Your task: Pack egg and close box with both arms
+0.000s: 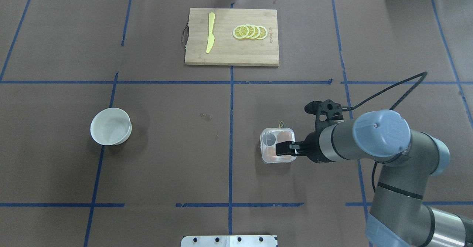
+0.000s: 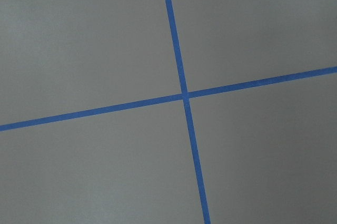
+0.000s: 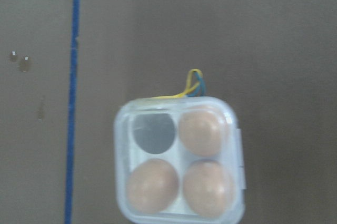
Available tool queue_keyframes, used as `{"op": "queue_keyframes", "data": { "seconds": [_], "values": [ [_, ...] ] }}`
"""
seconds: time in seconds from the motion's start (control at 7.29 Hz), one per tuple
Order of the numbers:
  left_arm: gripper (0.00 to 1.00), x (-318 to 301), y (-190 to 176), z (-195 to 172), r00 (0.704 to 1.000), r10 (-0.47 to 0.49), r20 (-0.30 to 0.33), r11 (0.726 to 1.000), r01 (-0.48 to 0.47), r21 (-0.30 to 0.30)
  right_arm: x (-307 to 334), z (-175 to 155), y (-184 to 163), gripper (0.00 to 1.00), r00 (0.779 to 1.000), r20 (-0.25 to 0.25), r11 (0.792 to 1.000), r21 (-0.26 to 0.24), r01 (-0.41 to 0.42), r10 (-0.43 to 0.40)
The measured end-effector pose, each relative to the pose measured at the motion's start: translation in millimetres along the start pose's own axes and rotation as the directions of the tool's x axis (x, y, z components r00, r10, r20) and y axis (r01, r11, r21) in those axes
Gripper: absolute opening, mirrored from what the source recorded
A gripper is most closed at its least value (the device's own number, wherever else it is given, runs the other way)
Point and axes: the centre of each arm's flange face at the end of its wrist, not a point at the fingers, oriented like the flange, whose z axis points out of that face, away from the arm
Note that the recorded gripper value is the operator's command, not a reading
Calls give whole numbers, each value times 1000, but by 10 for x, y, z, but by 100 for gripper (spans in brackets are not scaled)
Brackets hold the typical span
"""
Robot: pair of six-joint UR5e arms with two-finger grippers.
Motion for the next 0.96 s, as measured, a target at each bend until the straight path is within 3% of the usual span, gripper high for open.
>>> {"op": "queue_keyframes", "data": {
  "seconds": [0.27, 0.55, 0.96],
  "values": [
    [100, -38, 39, 49, 1000, -9, -1, 1000, 9, -10, -358, -130, -174, 100, 998, -42, 999, -3, -35, 35],
    [100, -179, 230, 241, 999, -40, -7, 998, 39, -47, -213, -391, -568, 100, 995, -81, 998, -22, -59, 57],
    [100, -282, 522, 397, 999, -38, -9, 998, 38, -58, 360, -946, -1343, 100, 986, -163, 998, -54, 28, -37]
  ]
}}
